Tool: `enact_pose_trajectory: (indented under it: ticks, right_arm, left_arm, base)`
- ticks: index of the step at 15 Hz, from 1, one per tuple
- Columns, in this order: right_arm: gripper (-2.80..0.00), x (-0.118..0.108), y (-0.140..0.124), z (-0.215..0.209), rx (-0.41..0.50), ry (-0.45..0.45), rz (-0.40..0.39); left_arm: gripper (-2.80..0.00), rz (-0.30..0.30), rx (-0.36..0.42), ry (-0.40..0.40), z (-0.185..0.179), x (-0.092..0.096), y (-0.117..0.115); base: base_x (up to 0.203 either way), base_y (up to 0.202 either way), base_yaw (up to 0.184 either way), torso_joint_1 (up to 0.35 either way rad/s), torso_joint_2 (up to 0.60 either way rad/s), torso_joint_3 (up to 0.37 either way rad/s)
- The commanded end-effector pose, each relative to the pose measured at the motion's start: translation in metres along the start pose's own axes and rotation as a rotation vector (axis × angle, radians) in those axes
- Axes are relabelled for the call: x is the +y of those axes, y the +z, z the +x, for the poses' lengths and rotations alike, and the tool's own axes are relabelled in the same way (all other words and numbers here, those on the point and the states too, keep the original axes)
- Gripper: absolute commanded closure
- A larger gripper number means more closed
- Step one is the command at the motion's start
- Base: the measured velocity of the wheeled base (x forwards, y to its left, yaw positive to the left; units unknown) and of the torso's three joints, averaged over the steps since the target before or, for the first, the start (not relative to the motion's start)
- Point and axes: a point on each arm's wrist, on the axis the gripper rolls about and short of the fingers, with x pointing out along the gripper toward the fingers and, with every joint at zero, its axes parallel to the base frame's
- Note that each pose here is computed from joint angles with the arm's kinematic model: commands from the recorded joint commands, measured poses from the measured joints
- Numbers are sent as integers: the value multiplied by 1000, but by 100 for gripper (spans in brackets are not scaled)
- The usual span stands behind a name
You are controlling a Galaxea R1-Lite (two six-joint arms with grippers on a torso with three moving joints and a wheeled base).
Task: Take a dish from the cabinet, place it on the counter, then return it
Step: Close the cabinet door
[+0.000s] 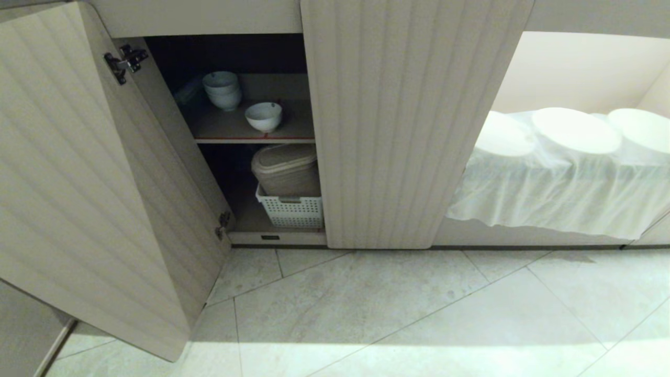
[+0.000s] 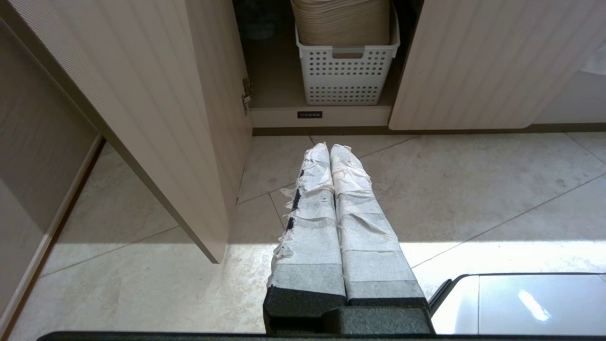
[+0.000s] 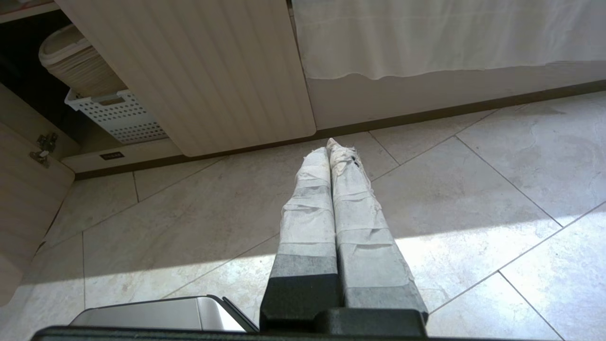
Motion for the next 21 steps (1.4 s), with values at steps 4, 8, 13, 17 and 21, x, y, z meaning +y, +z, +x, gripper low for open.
enact_pose_trajectory:
  ticks: [4,8,13,17,21]
  right_arm:
    - [0,0,0,0,-1,0,1]
    - [0,0,0,0,-1,0,1]
    - [0,0,0,0,0,1,1]
    - [0,0,0,0,0,0,1]
    - [0,0,0,0,-1,0,1]
  left_arm:
    - [0,0,0,0,0,0,0]
    - [0,0,0,0,0,0,0]
    - [0,0,1,0,0,0,0]
    - [0,0,2,0,0,0,0]
    - [0,0,0,0,0,0,0]
  base:
    - [0,0,0,0,0,0]
    - [0,0,0,0,0,0]
    - [-1,101,-8,3,2,-1]
    - [0,197,-2,3,3,3]
    - [0,195,-1,3,4,5]
